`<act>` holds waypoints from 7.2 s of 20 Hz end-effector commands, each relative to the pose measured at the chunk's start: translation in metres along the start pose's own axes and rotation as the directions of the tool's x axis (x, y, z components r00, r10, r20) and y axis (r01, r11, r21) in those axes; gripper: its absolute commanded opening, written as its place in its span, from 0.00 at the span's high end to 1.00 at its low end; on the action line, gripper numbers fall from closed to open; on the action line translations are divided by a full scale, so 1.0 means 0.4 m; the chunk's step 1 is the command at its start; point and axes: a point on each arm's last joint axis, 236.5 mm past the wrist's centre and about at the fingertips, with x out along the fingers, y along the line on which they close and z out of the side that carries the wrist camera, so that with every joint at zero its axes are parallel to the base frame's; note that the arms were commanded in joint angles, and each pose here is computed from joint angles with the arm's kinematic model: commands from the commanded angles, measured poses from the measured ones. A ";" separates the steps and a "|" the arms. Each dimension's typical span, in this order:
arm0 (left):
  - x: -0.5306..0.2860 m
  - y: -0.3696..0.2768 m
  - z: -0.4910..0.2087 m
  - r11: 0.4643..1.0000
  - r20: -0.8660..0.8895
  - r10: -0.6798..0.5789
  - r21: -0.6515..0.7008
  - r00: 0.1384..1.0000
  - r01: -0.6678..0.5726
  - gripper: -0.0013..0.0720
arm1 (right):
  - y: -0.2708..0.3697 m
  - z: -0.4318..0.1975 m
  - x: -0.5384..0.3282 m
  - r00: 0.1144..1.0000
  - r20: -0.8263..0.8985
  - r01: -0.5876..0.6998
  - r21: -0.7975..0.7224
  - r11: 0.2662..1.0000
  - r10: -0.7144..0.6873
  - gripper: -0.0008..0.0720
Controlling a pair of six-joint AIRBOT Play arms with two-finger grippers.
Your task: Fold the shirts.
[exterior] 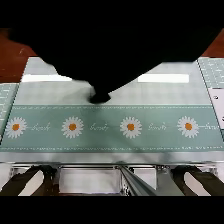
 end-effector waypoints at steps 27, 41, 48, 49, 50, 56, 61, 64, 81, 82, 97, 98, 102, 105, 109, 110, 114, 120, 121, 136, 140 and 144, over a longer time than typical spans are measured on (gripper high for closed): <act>0.238 0.380 -0.404 0.941 -0.047 0.305 -0.139 0.951 -0.309 0.96 | -0.468 -0.787 0.349 0.841 -0.515 0.416 0.418 0.808 -0.166 0.94; 0.035 0.521 -0.781 0.825 -0.722 0.263 -0.176 0.640 -0.538 0.03 | -0.722 -0.858 0.079 0.489 -0.840 0.618 0.144 0.773 -0.234 0.14; -0.140 0.429 -1.039 0.603 -0.795 -0.104 -0.528 0.597 -0.598 0.03 | -0.546 -0.877 0.048 0.832 -0.516 0.507 0.558 0.658 -0.203 0.14; -0.158 0.430 -1.079 0.581 -0.811 -0.107 -0.520 0.575 -0.626 0.03 | -0.499 -0.862 0.057 0.869 -0.468 0.443 0.590 0.675 -0.161 0.14; -0.180 0.442 -1.106 0.558 -0.830 -0.091 -0.500 0.551 -0.662 0.03 | -0.472 -0.859 0.054 0.879 -0.455 0.422 0.604 0.676 -0.142 0.14; -0.221 0.428 -1.175 0.545 -0.872 -0.103 -0.452 0.479 -0.706 0.03 | -0.430 -0.893 0.021 0.847 -0.521 0.435 0.564 0.702 -0.106 0.14; -0.113 0.378 -1.194 0.594 -0.776 -0.128 -0.559 0.618 -0.579 0.04 | -0.452 -0.908 0.009 0.826 -0.545 0.481 0.550 0.683 -0.143 0.15; -0.077 0.394 -1.166 0.595 -0.727 -0.100 -0.591 0.679 -0.545 0.81 | -0.561 -0.942 -0.066 0.740 -0.600 0.640 0.493 0.589 -0.302 0.15; -0.064 0.372 -1.151 0.630 -0.702 -0.137 -0.606 0.699 -0.485 0.96 | -0.409 -1.234 0.011 0.541 -0.838 0.693 0.490 0.528 0.069 0.15; -0.065 0.372 -1.151 0.630 -0.702 -0.137 -0.606 0.699 -0.485 0.96 | -0.417 -1.236 0.018 0.534 -0.842 0.697 0.490 0.524 0.078 0.15; -0.059 0.392 -1.149 0.658 -0.699 -0.102 -0.581 0.708 -0.479 0.96 | -0.437 -1.251 0.124 0.594 -0.787 0.668 0.597 0.444 0.166 0.17; -0.059 0.395 -1.149 0.658 -0.698 -0.097 -0.580 0.709 -0.481 0.96 | -0.417 -1.257 0.127 0.579 -0.794 0.652 0.587 0.479 0.184 0.17; -0.057 0.403 -1.147 0.658 -0.696 -0.085 -0.576 0.713 -0.485 0.96 | -0.358 -1.266 0.153 0.533 -0.822 0.610 0.537 0.583 0.200 0.94; -0.041 0.397 -1.109 0.667 -0.675 -0.101 -0.591 0.731 -0.453 0.96 | -0.373 -1.212 0.149 0.504 -0.842 0.578 0.493 0.650 0.190 0.94; 0.100 0.341 -0.663 0.709 -0.265 -0.155 -0.701 0.952 -0.079 0.96 | -0.465 -0.806 0.237 0.706 -0.707 0.432 0.460 0.775 0.026 0.94; 0.108 0.317 -0.498 0.751 -0.120 -0.152 -0.659 0.981 0.036 0.96 | -0.491 -0.659 0.249 0.784 -0.619 0.410 0.449 0.794 -0.054 0.94; 0.014 0.161 -0.057 0.952 0.128 -0.108 -0.273 0.986 0.140 0.96 | -0.389 -0.160 0.151 0.942 -0.272 0.271 0.267 0.925 -0.197 0.94; -0.313 0.018 0.206 0.903 0.373 0.308 0.175 0.875 -0.393 0.96 | -0.128 0.081 -0.193 0.936 0.094 0.340 0.008 0.940 -0.339 0.94; -0.373 -0.001 0.214 0.865 0.414 0.361 0.188 0.836 -0.466 0.96 | -0.103 0.074 -0.244 0.923 0.105 0.375 -0.017 0.927 -0.371 0.94; -0.483 0.033 0.020 0.754 0.305 0.548 0.221 0.779 -0.618 0.96 | -0.021 -0.186 -0.374 0.898 -0.121 0.430 0.026 0.902 -0.424 0.94; -0.244 0.223 -0.216 0.869 -0.063 0.494 0.064 0.867 -0.490 0.96 | -0.127 -0.358 -0.143 0.915 -0.336 0.281 0.135 0.950 -0.223 0.94; -0.032 0.427 -0.417 0.876 -0.243 0.471 0.013 0.848 -0.483 0.96 | -0.327 -0.510 0.064 0.877 -0.439 0.321 0.230 0.919 -0.196 0.94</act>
